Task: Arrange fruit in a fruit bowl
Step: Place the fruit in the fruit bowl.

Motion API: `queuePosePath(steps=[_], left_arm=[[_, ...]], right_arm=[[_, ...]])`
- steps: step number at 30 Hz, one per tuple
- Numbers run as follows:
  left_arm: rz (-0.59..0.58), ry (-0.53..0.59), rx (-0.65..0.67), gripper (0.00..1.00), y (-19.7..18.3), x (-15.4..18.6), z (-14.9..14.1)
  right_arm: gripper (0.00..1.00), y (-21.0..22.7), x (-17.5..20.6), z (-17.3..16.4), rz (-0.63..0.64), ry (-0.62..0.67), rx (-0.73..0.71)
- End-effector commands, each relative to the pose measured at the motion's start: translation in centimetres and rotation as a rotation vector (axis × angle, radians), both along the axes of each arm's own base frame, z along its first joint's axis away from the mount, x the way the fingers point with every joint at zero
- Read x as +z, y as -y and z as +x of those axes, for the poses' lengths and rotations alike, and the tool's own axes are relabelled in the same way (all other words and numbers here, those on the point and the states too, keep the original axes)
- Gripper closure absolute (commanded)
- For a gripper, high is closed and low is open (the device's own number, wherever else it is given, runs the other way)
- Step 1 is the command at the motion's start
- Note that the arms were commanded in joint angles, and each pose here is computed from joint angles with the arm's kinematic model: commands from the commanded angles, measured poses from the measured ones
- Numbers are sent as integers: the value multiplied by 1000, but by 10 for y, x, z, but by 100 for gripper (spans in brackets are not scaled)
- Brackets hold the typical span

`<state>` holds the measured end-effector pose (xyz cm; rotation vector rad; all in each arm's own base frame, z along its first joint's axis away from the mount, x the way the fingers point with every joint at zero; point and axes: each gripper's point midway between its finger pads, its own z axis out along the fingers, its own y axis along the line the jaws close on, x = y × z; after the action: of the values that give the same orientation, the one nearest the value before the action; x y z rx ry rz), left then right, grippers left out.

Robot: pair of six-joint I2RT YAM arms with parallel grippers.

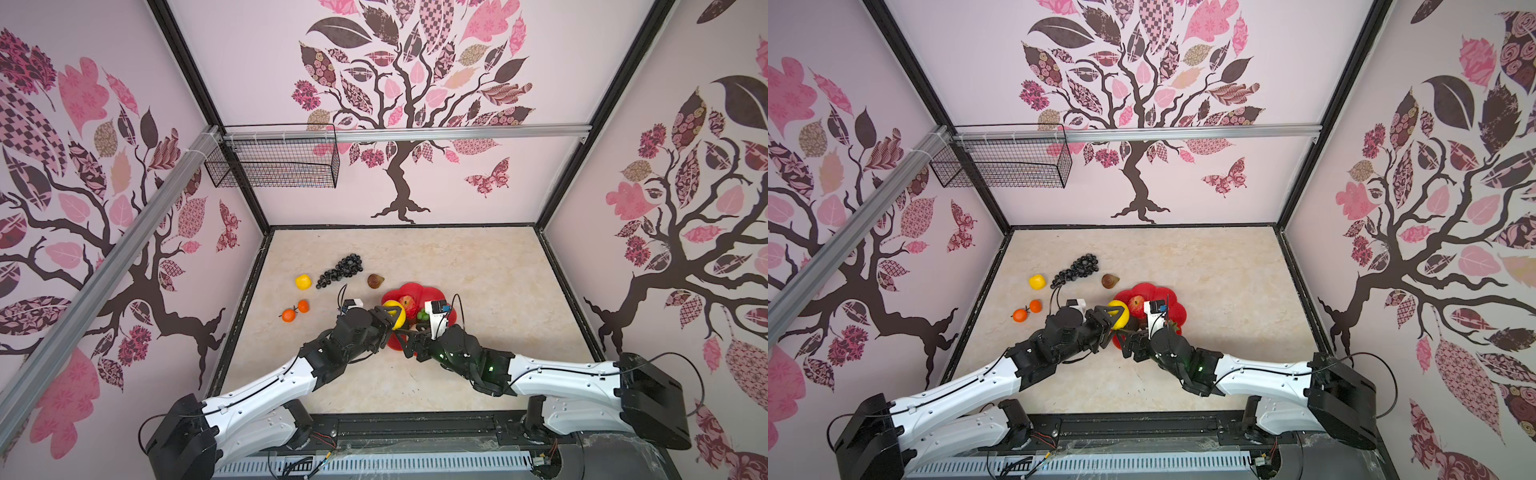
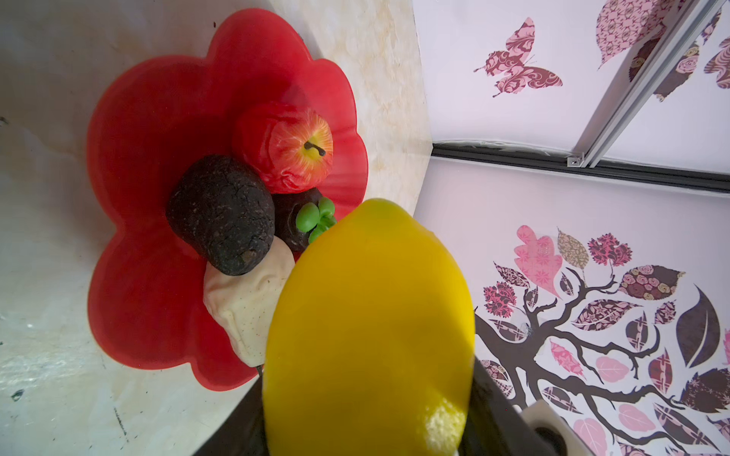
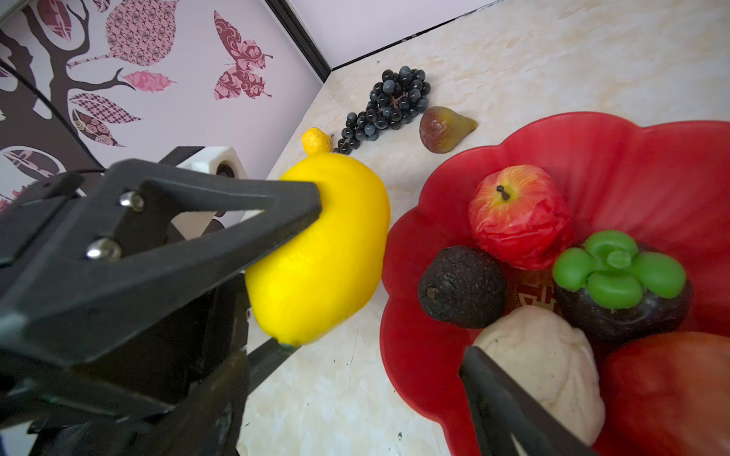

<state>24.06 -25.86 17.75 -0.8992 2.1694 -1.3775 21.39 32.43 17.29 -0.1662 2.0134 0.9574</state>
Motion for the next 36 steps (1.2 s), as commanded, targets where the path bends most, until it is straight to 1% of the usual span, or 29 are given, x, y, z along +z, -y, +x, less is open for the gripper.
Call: queuePosePath(steps=[1,9,17,21,26,29,36], left_arm=[[-19,26,-2,43,7,9,0],[-33,18,-3,43,11,6,-3],[-72,18,-20,43,17,13,-4],[-85,14,-24,43,19,12,-4],[-96,19,-43,43,24,17,-5],[-97,19,-49,43,26,17,-6],[-88,28,-42,42,24,18,-5]], right_arm=[[14,-9,18,9,25,53,-22],[17,-9,15,17,15,88,-63],[19,-11,12,18,27,136,-59],[24,-11,15,19,39,166,-65],[24,-10,11,25,19,175,-95],[29,-12,13,28,7,188,-105],[49,-14,16,28,8,185,-98]])
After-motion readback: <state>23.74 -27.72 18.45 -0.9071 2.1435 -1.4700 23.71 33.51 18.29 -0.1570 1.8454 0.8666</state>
